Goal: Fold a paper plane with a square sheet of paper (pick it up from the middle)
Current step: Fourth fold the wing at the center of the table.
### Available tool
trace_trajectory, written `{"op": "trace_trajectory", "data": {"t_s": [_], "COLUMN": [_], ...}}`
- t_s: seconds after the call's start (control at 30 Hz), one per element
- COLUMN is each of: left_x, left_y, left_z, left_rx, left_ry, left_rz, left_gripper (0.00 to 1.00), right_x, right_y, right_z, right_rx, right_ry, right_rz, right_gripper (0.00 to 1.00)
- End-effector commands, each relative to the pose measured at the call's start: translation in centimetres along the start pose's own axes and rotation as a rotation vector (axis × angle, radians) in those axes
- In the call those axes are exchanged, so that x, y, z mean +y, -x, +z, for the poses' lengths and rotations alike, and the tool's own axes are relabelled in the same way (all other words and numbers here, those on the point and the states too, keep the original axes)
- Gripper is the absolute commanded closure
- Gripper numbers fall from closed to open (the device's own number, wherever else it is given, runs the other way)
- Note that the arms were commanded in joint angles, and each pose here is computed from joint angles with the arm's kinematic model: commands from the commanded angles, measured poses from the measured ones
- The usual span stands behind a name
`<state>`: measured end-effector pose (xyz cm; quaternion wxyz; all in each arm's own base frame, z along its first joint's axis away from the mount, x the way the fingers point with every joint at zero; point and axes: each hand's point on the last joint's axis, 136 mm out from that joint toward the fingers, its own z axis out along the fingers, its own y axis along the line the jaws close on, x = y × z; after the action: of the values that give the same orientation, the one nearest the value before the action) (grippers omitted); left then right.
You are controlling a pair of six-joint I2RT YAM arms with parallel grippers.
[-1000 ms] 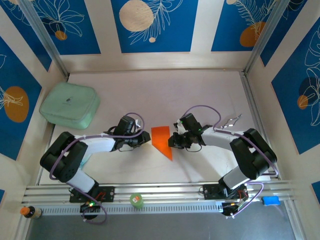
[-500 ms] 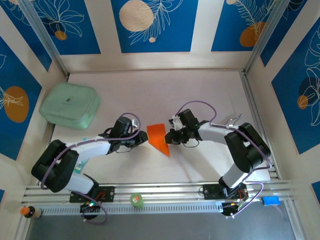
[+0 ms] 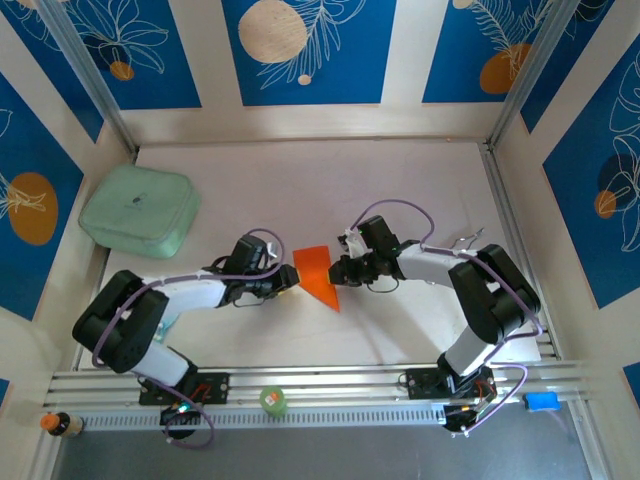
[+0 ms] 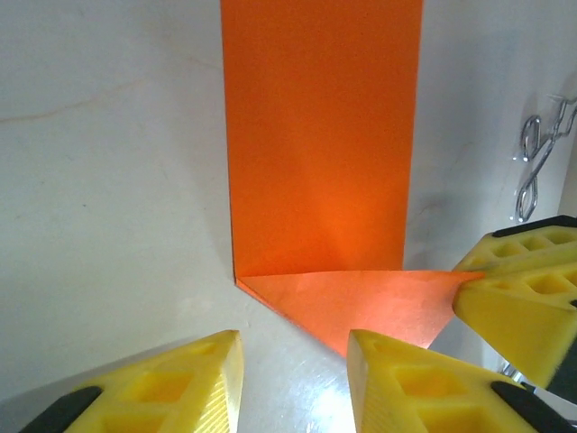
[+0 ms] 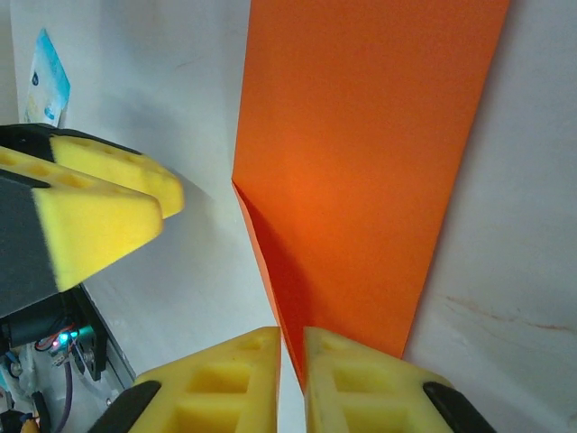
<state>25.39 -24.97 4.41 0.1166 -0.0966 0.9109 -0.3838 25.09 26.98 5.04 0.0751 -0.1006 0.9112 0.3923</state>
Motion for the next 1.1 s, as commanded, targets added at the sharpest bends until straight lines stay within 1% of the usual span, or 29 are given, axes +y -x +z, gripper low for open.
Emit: {"op": "trace_trajectory", "data": {"t_s": [0.0,0.2,0.33,0.47,0.8,1.07], "left_x": [-1.3,-1.2,-1.2,-1.3,-1.9,-1.6], "left_y": [1.1,1.5,1.6,1.9,2.5,2.7], "left_z": [0.1,0.2,0.4,0.5,1.1,1.3], "left_rx": [-0.008,-0.007,-0.002,0.004,0.013,0.006], "left_ry": [-0.047,-0.051,-0.055,-0.067,-0.106,-0.092], "left_rz": [-0.005,-0.015,-0.019,-0.025,-0.041,-0.046], "left_gripper": [0.65,0.64,0.63,0.60,0.55,0.51], "right_x": [-0.4,-0.6,-0.5,0.0,0.6,0.6], "right_y": [-0.6,-0.6,-0.5,-0.3,0.1,0.2], "right_z": [0.3,0.5,0.4,-0.1,-1.3,-1.6], "right_rx": [0.028,0.033,0.025,0.011,-0.022,-0.032], "right_ry": [0.022,0.030,0.052,0.103,0.163,0.179], "right_rz": [0.018,0.029,0.034,0.042,0.050,0.058], "right_gripper": [0.85,0.83,0.90,0.93,0.96,0.96]}}
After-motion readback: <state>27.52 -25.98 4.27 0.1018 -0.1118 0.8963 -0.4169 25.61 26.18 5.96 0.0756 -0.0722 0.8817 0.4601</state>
